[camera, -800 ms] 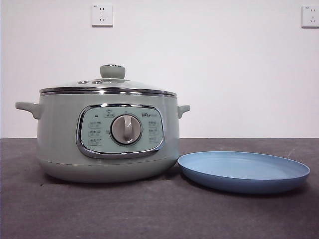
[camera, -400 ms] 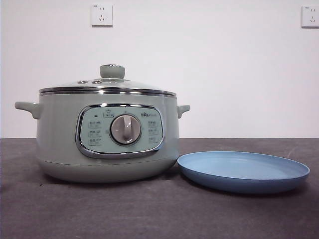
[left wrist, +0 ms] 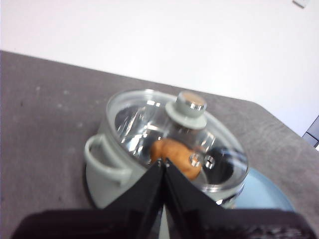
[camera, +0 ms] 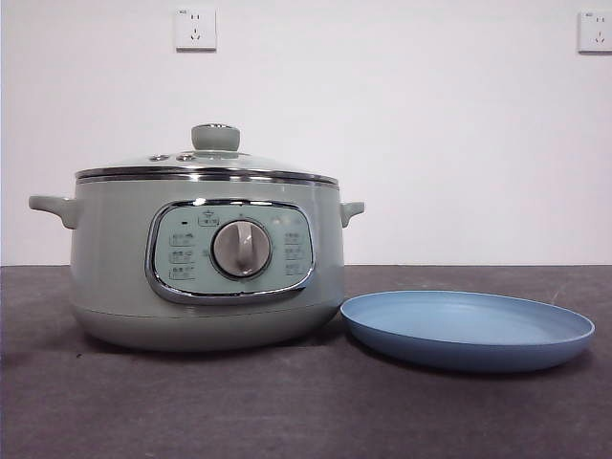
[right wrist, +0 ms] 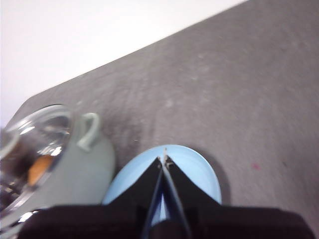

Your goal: Take the potato out from the steamer,put the potato on the plate,close the lid

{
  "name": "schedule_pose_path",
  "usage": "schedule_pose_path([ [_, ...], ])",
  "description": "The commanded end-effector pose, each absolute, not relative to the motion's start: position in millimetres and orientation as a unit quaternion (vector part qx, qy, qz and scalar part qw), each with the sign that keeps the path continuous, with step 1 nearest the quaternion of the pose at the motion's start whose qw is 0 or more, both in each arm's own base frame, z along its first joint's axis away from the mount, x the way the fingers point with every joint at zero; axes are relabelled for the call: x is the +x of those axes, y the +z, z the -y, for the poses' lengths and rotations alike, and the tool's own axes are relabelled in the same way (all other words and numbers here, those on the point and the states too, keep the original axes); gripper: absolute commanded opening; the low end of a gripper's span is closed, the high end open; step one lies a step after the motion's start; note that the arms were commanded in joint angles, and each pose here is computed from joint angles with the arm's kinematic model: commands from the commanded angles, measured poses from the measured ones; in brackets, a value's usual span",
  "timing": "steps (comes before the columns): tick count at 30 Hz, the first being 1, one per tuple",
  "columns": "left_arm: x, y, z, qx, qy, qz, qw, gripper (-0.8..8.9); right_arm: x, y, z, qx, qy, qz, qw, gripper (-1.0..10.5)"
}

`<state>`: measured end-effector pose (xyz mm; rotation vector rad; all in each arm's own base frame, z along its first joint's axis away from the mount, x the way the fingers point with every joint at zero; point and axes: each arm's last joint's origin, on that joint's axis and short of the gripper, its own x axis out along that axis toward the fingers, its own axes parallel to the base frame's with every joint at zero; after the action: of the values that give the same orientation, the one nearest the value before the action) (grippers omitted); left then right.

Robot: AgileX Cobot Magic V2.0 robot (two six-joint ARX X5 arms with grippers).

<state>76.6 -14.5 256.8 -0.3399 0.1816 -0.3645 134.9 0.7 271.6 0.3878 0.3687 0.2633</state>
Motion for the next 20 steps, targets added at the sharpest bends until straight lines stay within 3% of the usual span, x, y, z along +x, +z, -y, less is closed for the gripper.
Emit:
schedule_pose_path([
  [1, 83, 277, 15, -0.155, -0.181, -0.090, 0.967, -0.06, 143, 306, -2, 0.150, 0.167, -0.173, 0.959, -0.1],
  [10, 122, 341, 18, -0.100, -0.186, -0.138, 0.968, -0.06, 166, 387, -13, 0.107, 0.275, -0.176, 0.939, -0.1],
  [20, 171, 404, 27, -0.101, -0.285, -0.196, 0.933, -0.06, 178, 456, -29, 0.030, 0.330, -0.138, 0.933, -0.1],
])
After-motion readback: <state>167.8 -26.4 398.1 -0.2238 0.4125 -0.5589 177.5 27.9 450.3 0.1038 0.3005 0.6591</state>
